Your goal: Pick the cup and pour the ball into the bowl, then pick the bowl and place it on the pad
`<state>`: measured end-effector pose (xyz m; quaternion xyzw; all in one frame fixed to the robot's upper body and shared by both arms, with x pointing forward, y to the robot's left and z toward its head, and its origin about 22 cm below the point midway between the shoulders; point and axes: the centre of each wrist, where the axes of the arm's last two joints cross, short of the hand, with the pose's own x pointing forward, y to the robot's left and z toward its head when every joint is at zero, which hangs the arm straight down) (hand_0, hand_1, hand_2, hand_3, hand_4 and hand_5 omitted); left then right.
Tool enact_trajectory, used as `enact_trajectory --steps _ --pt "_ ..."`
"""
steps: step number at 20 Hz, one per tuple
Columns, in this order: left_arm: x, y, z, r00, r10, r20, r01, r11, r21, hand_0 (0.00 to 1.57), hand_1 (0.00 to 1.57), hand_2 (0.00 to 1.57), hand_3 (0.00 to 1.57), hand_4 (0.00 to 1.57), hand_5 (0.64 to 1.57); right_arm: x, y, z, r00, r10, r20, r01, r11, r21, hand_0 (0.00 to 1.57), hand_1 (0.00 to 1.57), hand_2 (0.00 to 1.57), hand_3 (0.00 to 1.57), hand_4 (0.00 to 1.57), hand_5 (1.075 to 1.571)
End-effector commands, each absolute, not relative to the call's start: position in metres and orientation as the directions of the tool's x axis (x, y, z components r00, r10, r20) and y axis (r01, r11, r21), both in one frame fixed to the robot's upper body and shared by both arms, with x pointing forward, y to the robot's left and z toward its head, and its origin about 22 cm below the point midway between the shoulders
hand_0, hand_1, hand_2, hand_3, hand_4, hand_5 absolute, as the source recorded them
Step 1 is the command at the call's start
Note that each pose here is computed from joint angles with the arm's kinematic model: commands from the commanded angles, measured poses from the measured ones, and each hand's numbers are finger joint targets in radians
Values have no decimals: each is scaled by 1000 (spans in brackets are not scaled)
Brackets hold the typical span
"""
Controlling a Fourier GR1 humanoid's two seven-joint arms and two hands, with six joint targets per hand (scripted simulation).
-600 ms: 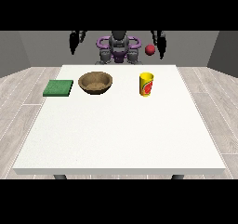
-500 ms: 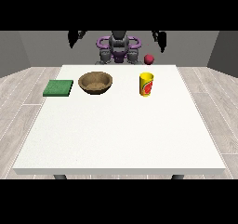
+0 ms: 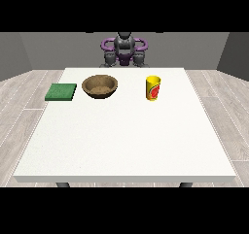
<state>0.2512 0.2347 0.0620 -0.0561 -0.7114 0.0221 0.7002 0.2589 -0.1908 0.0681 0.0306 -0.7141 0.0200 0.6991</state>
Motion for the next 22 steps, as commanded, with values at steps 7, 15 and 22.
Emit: enact_trajectory --steps 7,15,22 --pt "239 222 78 13 209 978 114 971 -209 0 0 0 0 0 1529 239 -90 117 4 -46 999 -125 991 46 0 0 0 0 420 1571" --pt "296 245 138 -368 130 921 86 991 -105 0 0 0 0 0 1507 273 -119 151 -289 -11 957 -168 985 -40 0 0 0 0 0 1569" --pt "325 276 136 -492 -19 870 -2 1000 20 0 0 0 0 0 1447 270 -115 160 -440 -42 897 -204 978 -54 0 0 0 0 0 1567"
